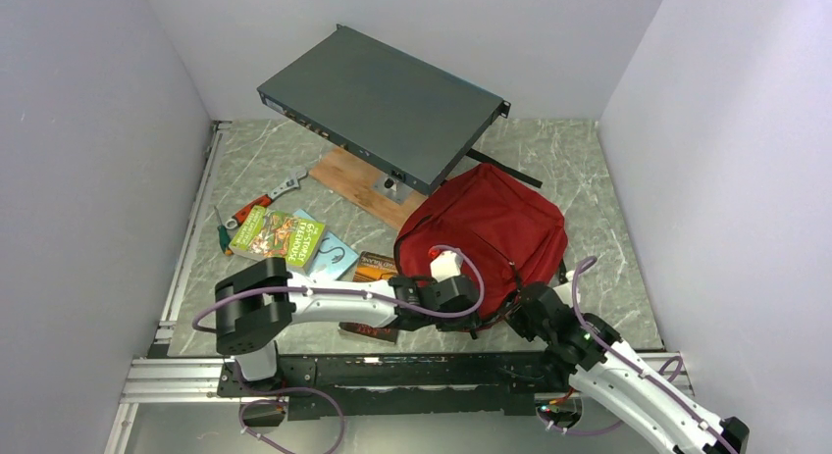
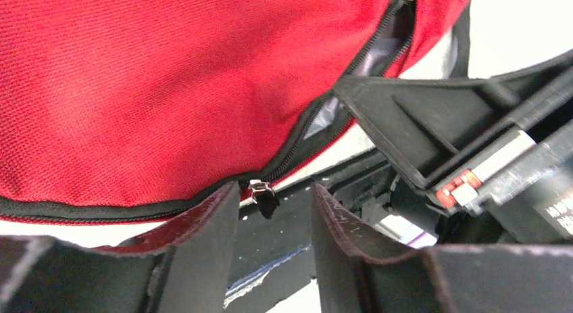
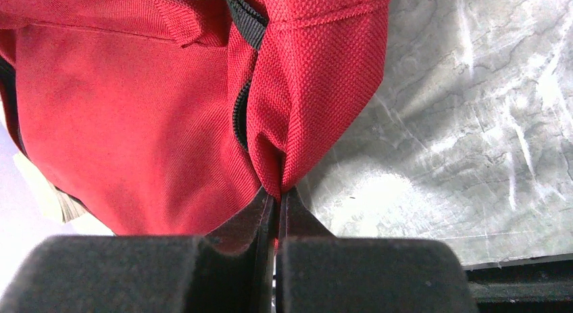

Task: Pack the student bag
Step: Unzip the student bag at the center of the board.

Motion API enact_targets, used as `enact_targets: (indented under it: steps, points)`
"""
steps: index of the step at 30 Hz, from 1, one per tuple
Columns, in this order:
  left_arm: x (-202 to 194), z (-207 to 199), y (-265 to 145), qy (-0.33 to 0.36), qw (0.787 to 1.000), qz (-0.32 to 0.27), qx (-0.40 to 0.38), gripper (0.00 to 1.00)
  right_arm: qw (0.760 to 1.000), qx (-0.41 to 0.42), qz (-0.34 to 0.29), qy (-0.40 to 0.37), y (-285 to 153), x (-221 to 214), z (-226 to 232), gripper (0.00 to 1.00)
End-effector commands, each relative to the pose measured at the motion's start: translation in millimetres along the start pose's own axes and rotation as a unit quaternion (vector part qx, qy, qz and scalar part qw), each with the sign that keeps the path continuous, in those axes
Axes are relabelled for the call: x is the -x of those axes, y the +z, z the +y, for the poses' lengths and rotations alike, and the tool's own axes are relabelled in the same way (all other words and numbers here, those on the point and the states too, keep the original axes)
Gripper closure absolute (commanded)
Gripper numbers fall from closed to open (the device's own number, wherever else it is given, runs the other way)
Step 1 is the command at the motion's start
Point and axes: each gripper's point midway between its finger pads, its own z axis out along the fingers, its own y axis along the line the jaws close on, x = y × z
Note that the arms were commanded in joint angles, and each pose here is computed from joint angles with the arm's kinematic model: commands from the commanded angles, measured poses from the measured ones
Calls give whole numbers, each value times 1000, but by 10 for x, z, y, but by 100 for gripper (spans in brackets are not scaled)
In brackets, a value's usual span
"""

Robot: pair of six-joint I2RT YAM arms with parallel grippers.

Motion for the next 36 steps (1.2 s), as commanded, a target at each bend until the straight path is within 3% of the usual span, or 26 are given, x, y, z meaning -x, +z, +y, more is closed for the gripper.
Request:
enact_targets:
  steps: [1, 7, 13, 21, 29, 36]
  points:
    - [88, -49, 11, -63, 997, -30, 35, 54, 999, 23, -26, 5, -119, 143, 171, 100]
    - [-9, 34, 70, -67, 995, -17, 77, 57, 999, 32, -26, -9, -129, 148, 192, 100]
    - [-90, -74, 28, -29, 996, -10, 79, 58, 999, 19, -23, -32, -98, 129, 176, 100]
    - [-123, -3, 112, -7, 994, -1, 105, 72, 998, 29, -29, -49, -164, 175, 273, 100]
    - [-31, -85, -79, 45, 995, -43, 81, 47, 997, 47, -30, -44, -233, 200, 350, 100]
    - [-31, -118, -166, 44, 997, -51, 41, 51, 996, 75, 8, -43, -416, 119, 631, 100]
